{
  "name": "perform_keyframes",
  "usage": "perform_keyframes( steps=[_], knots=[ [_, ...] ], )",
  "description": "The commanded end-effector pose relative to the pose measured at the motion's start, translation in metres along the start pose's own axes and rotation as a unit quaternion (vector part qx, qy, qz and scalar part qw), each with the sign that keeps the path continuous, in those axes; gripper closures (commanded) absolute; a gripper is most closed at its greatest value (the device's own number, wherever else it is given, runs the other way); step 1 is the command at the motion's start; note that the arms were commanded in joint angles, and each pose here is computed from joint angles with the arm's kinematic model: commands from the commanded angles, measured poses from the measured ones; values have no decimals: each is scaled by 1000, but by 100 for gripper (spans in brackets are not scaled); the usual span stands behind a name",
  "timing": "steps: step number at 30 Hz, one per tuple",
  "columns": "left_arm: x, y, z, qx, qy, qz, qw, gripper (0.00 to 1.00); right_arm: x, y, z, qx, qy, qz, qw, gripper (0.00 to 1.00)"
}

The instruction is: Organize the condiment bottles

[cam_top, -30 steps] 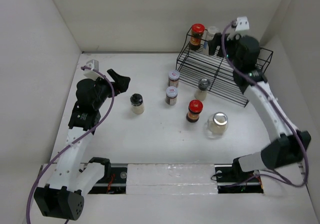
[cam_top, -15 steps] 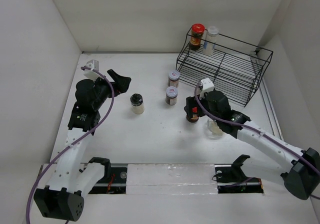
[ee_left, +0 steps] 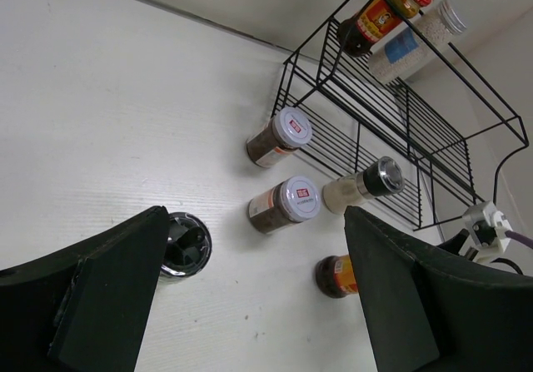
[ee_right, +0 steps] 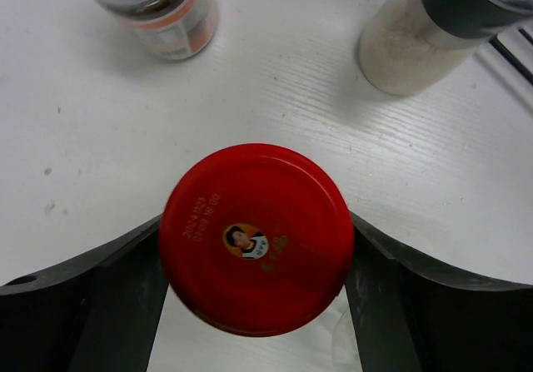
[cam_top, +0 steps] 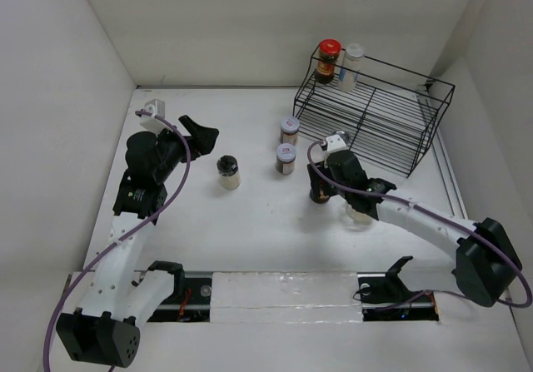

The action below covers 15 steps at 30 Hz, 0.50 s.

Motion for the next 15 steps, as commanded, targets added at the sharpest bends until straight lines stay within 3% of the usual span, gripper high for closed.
perform_keyframes(
  steps=[1, 4, 5, 7, 11, 15],
  knots=[
    [10, -2, -7, -17, 3, -22, 1000, 18, 25, 4, 8, 6, 9, -44, 999, 23],
    [10, -2, -7, -17, 3, -22, 1000, 18, 33, 4, 11, -1, 13, -71, 997, 30],
    [10, -2, -7, -17, 3, -22, 1000, 18, 44, 0, 14, 3, 14, -96, 995, 39],
    [10, -2, -8, -21, 3, -19, 1000, 18, 57, -4, 16, -5, 13, -114, 993, 44],
    [10, -3, -10, -31, 5, -18, 999, 18, 110, -33, 28, 20, 7, -219, 975, 46],
    [11, -2, -11, -34, 6, -21, 999, 18, 197, -70, 24, 53, 16, -339, 939, 45]
  ],
)
Point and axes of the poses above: each gripper's point midway between its finger pads, its own y axis out along the fingers, its own z axis along the line the jaws close on, x = y × z, the point moved 8 cm from there along -y, back along the fingers, and after that the axes turned 2 degrees about -y, right-handed, at the moved point
